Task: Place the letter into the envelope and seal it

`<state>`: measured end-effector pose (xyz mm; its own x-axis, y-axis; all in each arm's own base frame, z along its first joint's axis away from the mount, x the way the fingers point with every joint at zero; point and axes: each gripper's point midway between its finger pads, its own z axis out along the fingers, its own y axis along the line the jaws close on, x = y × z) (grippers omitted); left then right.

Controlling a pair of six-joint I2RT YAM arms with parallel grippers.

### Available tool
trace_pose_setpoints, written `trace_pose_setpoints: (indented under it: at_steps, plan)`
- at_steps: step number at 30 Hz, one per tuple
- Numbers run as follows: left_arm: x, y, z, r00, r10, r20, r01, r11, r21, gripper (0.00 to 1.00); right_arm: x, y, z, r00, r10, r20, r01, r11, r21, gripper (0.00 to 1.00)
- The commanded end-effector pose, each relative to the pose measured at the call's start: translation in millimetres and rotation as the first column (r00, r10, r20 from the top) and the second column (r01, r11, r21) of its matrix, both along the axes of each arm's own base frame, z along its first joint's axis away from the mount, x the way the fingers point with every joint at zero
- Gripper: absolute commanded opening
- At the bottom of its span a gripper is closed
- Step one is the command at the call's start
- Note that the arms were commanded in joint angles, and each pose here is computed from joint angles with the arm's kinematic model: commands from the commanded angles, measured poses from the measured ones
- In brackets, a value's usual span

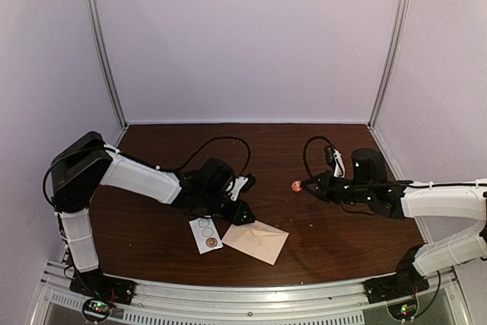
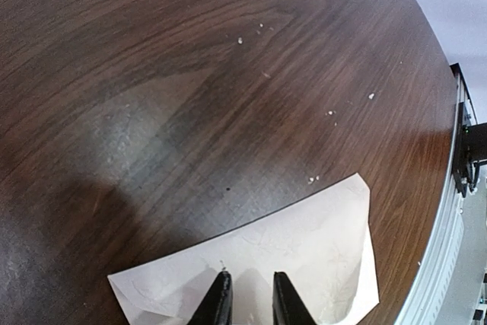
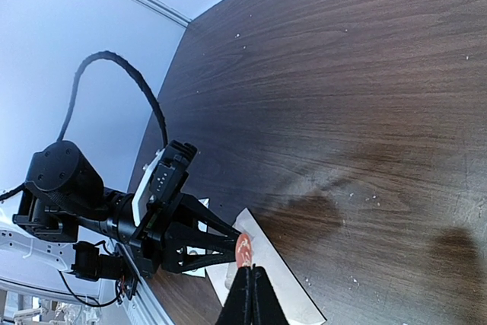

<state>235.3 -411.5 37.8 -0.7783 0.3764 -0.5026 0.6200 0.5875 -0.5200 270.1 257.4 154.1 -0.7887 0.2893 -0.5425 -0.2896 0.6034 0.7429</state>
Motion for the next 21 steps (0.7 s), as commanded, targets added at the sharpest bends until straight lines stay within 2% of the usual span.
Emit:
trace_pose_setpoints:
  at_steps: [1, 11, 21]
  plan:
    - [-9, 0, 0, 0.999, -0.035, 0.032, 0.034, 0.999, 0.013, 0.20, -4, 3, -5, 1.000, 0.025, -0.012, -0.025, 1.000, 0.013, 0.00]
    - [-25, 4, -9, 0.999, -0.051, 0.016, 0.050, 0.998, 0.040, 0.20, -20, 15, -22, 0.991, 0.111, -0.069, -0.111, 0.994, 0.004, 0.00]
    - [-31, 4, -12, 0.998, -0.058, 0.016, 0.057, 0.997, 0.045, 0.20, -41, 50, -43, 0.962, 0.235, -0.136, -0.232, 0.972, 0.039, 0.00]
